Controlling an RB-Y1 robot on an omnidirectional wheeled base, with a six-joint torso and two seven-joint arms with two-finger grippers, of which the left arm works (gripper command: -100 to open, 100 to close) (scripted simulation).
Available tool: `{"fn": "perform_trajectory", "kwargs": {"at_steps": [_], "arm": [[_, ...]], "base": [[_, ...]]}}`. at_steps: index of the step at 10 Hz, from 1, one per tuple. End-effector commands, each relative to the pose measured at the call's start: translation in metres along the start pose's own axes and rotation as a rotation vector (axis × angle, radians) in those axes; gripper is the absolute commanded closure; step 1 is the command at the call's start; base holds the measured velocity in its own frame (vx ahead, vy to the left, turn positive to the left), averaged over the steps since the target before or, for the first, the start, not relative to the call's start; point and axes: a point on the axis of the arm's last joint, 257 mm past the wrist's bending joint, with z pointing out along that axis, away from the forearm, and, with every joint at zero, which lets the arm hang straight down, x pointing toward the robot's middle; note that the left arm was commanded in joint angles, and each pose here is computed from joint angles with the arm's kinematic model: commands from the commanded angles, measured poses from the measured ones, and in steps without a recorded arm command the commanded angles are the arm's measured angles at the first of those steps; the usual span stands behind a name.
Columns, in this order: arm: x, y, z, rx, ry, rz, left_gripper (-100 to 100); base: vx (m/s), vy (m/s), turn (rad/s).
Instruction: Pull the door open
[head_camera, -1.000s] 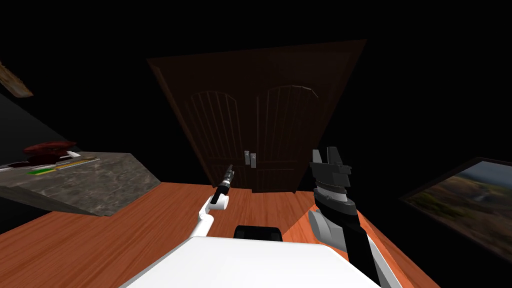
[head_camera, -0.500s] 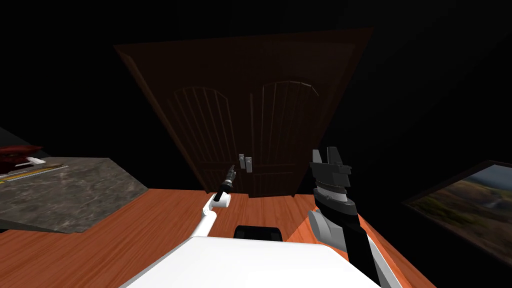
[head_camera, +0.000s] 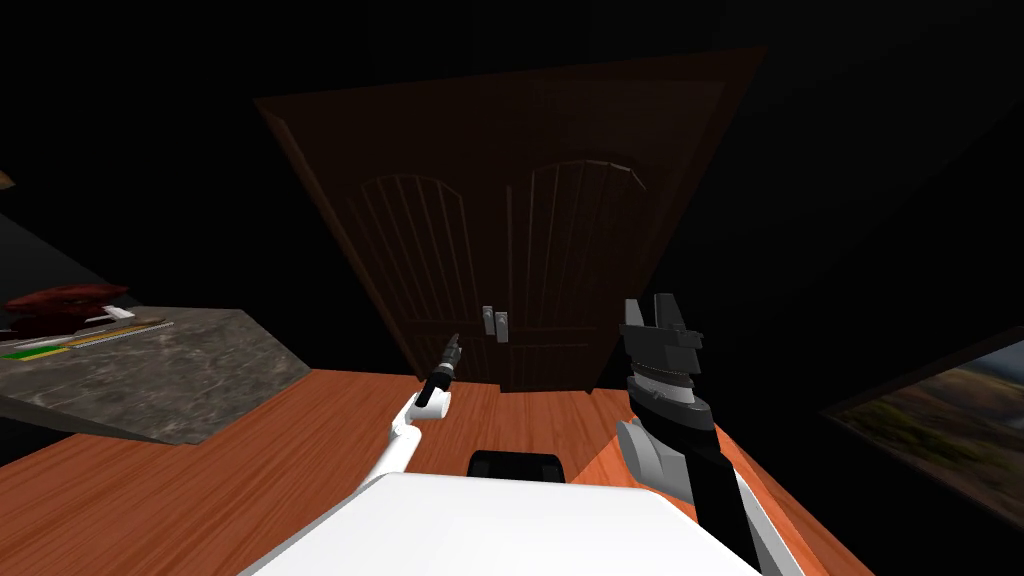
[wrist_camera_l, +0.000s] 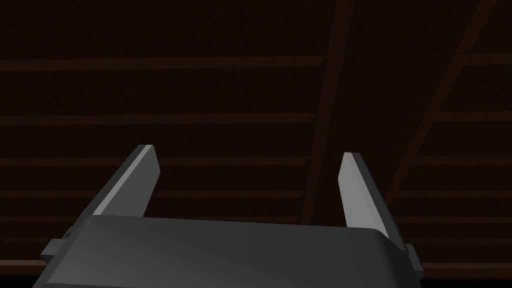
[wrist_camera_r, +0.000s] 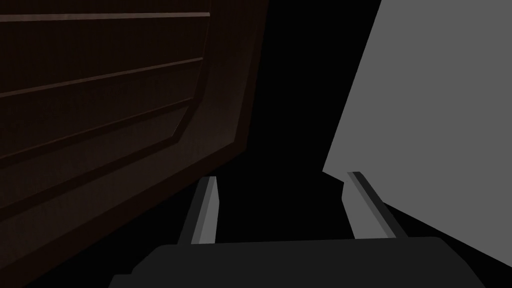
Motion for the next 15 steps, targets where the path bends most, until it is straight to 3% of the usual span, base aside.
{"fn": "perform_trajectory", "kwargs": {"at_steps": [1, 5, 7, 8, 10, 12, 15], "arm": [[-0.037, 0.010, -0.0106, -0.022, -0.047, 0.016, -100], [-0.107, 0.016, -0.0231, -0.044, -0.134, 0.039, -100], [-0.135, 0.012, -0.0260, -0.041, -0.167, 0.043, -100], [-0.140, 0.009, -0.0252, -0.035, -0.172, 0.041, -100], [-0.137, 0.003, -0.0199, -0.020, -0.165, 0.031, -100], [-0.122, -0.003, -0.0125, -0.004, -0.143, 0.016, -100], [-0.077, -0.013, 0.0027, 0.026, -0.082, -0.017, -100]], "base": [[-0.037, -0.003, 0.033], [0.020, -0.034, -0.010], [0.097, -0.035, -0.090], [0.170, -0.003, -0.143], [0.185, 0.030, -0.127], [0.178, 0.000, -0.162], [0.195, -0.080, -0.197]]}}
